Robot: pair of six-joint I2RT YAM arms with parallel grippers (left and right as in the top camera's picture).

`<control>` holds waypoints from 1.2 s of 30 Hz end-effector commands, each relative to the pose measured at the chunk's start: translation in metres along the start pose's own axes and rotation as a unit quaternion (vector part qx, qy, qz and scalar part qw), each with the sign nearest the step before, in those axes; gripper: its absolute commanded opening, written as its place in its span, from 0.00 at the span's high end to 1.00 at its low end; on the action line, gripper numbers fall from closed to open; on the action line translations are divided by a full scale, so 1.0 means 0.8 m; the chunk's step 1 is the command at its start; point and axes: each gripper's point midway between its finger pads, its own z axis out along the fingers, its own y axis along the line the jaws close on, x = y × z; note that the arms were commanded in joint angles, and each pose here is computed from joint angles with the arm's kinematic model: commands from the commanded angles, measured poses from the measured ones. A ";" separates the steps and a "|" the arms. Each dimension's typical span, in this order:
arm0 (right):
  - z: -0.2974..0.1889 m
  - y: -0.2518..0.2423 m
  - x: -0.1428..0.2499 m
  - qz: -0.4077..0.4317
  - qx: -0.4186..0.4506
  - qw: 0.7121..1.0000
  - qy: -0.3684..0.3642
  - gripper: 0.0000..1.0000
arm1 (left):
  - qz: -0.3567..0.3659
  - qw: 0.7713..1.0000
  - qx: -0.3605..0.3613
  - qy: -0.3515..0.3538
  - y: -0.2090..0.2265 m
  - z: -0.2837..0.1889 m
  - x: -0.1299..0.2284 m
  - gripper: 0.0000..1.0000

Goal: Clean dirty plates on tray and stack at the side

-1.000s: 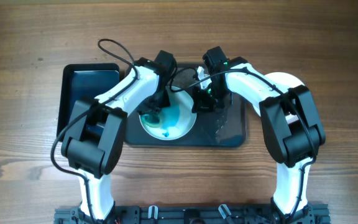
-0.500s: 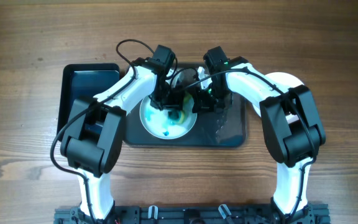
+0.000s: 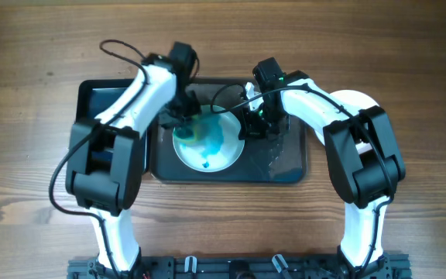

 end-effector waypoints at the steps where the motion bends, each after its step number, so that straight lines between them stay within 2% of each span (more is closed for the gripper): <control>1: 0.011 -0.005 0.010 -0.003 -0.008 1.000 0.018 0.96 | -0.022 0.999 0.046 0.005 -0.008 -0.041 -0.020 0.96; 4: 0.008 0.002 0.009 -0.013 -0.021 1.000 0.016 0.96 | -0.009 0.997 0.075 0.019 -0.011 -0.056 -0.019 0.96; 9: -0.026 0.008 -0.003 -0.025 0.012 0.999 -0.028 0.96 | -0.016 0.997 0.070 0.019 0.007 -0.056 -0.028 0.96; 16: -0.118 -0.010 -0.009 -0.028 0.174 0.976 -0.131 0.96 | -0.018 0.999 0.038 0.008 0.022 -0.054 -0.032 0.96; 20: -0.178 -0.026 0.001 -0.019 0.296 0.936 -0.190 0.96 | -0.019 0.999 0.036 0.013 0.023 -0.054 -0.028 0.96; 25: -0.243 -0.048 0.022 0.035 0.430 0.865 -0.258 0.96 | -0.020 0.999 0.039 0.014 0.022 -0.054 -0.028 0.96; 31: -0.284 -0.040 0.040 0.026 0.511 0.805 -0.300 0.96 | -0.020 0.999 0.039 0.014 0.022 -0.054 -0.028 0.96; 36: -0.307 -0.017 0.044 -0.005 0.545 0.766 -0.340 0.96 | -0.020 0.999 0.039 0.015 0.022 -0.054 -0.028 0.96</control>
